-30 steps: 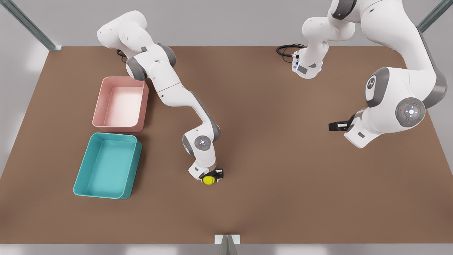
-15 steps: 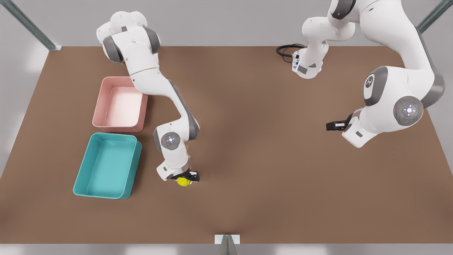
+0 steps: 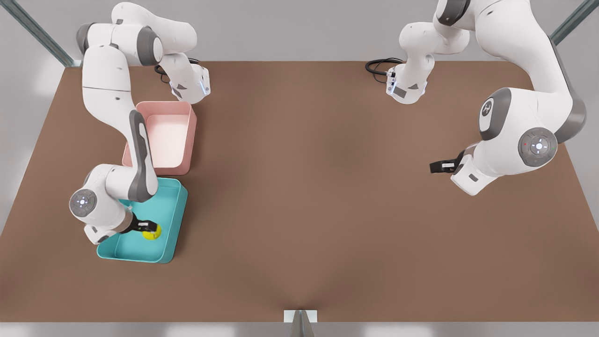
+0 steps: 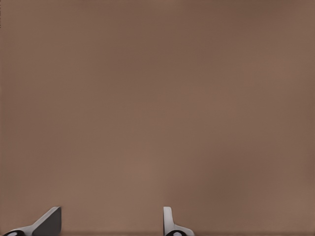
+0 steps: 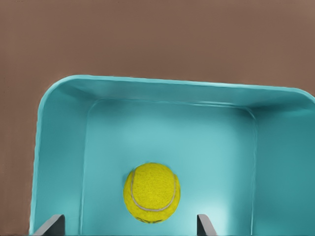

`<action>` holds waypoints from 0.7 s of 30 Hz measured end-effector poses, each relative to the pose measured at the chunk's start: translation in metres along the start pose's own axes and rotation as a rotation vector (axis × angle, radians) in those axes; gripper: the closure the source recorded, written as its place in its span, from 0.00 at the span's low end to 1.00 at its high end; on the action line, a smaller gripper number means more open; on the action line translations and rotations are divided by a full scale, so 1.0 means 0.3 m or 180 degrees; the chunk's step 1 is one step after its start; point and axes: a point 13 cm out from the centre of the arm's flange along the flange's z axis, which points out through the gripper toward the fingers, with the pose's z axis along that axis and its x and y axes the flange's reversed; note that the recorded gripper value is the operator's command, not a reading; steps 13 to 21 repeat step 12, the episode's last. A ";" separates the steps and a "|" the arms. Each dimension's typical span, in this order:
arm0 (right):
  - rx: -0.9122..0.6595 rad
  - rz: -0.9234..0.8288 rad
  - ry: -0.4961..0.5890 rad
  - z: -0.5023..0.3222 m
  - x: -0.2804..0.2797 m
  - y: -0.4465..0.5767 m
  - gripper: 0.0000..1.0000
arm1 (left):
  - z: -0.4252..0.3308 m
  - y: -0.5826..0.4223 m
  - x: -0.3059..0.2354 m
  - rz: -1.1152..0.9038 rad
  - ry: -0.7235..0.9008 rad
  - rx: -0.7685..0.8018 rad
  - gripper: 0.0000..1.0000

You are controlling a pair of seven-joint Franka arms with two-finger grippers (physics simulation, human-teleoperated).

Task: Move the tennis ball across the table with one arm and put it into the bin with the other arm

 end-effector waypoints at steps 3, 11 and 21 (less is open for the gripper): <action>-0.0069 -0.0520 -0.0273 -0.300 -0.126 0.287 0.00 | 0.000 -0.005 0.001 0.0004 0.0000 0.0000 0.00; 0.0060 -0.0873 0.0055 -0.917 0.222 0.271 0.00 | 0.018 -0.016 -0.001 0.0009 0.0034 -0.0005 0.00; 0.0072 -0.0857 0.0142 -0.924 0.281 0.247 0.00 | 0.022 -0.018 -0.002 0.0011 0.0042 -0.0008 0.00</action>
